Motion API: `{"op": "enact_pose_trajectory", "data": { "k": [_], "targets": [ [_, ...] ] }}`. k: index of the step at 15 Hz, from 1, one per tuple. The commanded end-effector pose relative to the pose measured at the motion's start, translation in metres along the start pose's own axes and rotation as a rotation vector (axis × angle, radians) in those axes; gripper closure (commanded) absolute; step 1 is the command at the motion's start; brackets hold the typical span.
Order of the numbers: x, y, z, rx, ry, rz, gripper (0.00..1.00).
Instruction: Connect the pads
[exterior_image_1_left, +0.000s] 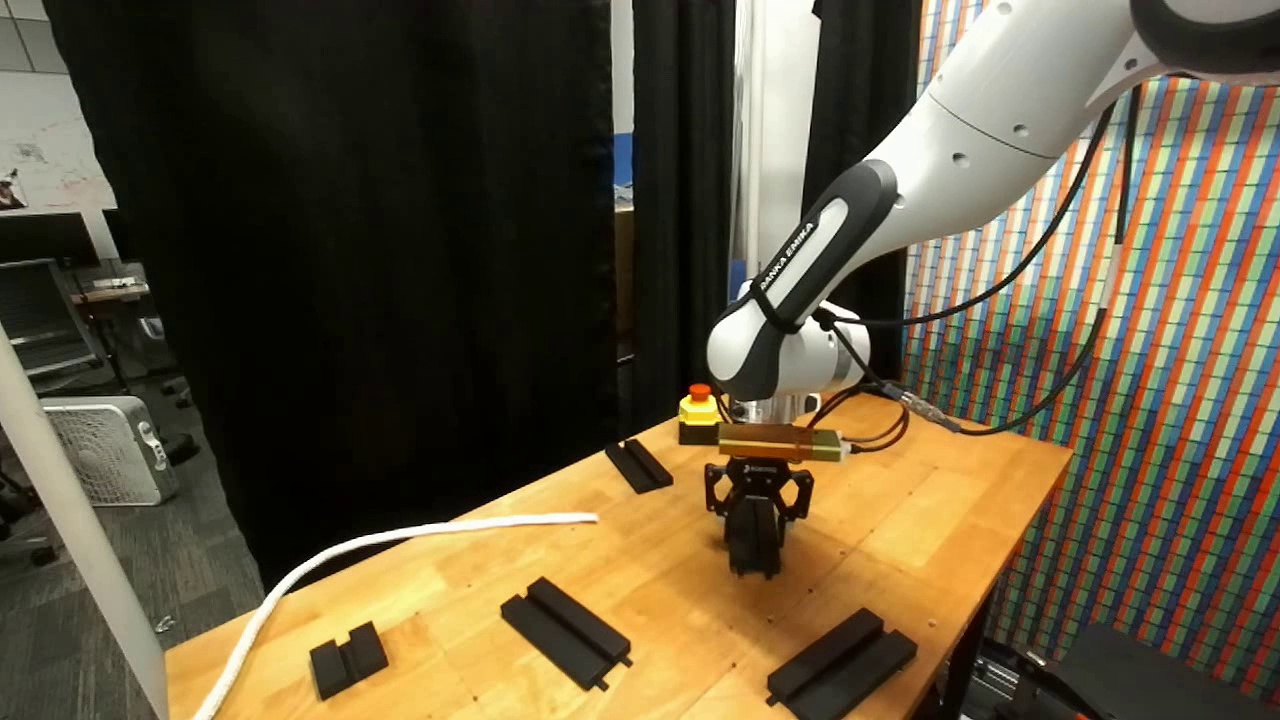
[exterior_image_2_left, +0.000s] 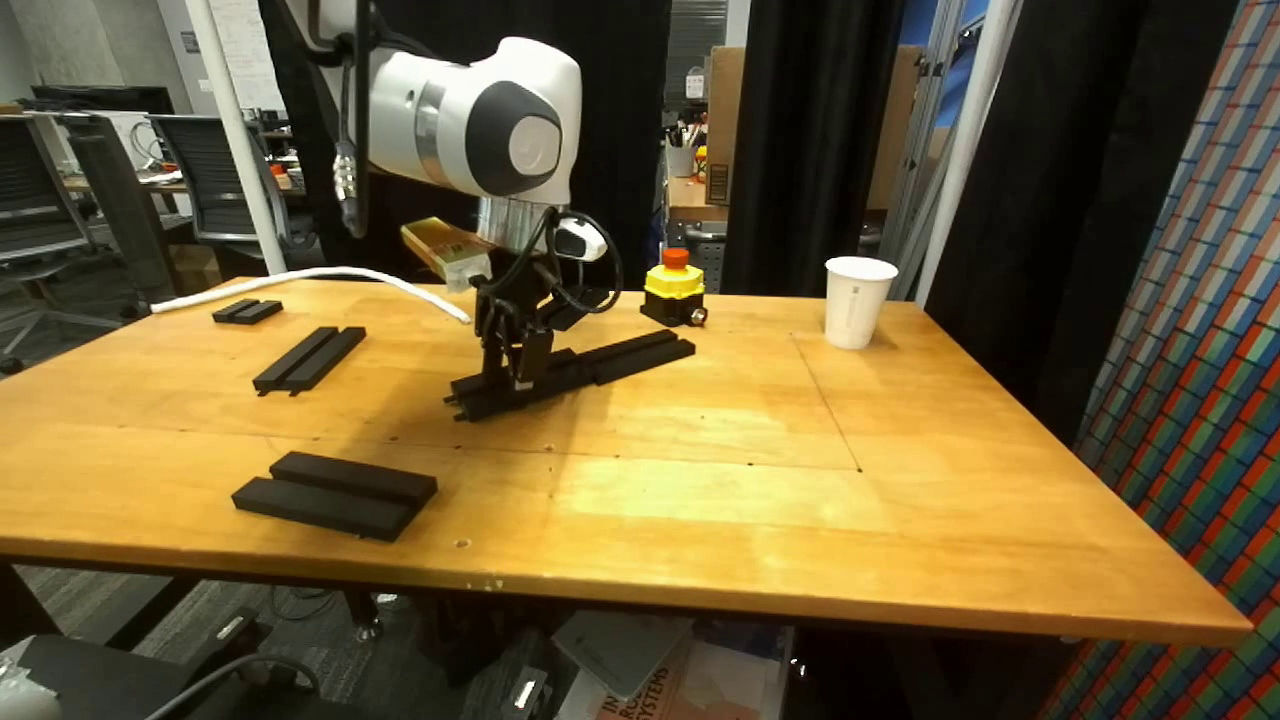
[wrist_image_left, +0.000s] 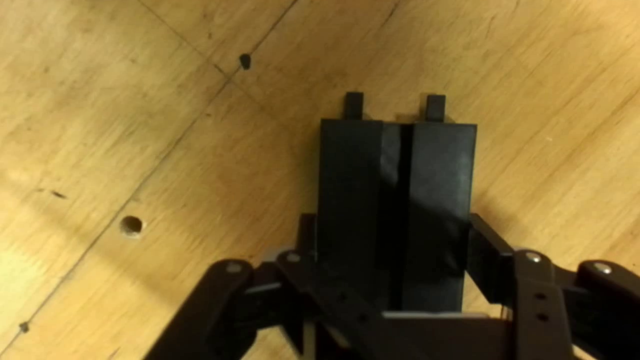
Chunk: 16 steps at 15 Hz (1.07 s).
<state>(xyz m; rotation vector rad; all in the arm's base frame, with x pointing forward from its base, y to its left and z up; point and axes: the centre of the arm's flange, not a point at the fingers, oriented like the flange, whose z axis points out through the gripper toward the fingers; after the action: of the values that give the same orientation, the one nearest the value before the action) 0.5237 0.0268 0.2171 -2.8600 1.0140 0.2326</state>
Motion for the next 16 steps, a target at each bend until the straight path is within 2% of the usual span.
{"op": "enact_pose_trajectory", "data": {
  "k": [1, 13, 14, 15, 16],
  "targets": [
    [0.016, -0.006, 0.003, -0.017, -0.016, -0.011, 0.54],
    [0.024, -0.005, 0.001, -0.058, -0.104, -0.014, 0.54],
    [0.025, -0.004, 0.0, -0.054, -0.102, -0.008, 0.17],
    [0.026, -0.003, -0.001, -0.059, -0.089, -0.004, 0.07],
    [0.026, -0.003, -0.002, -0.06, -0.07, 0.001, 0.01]
  ]
}}
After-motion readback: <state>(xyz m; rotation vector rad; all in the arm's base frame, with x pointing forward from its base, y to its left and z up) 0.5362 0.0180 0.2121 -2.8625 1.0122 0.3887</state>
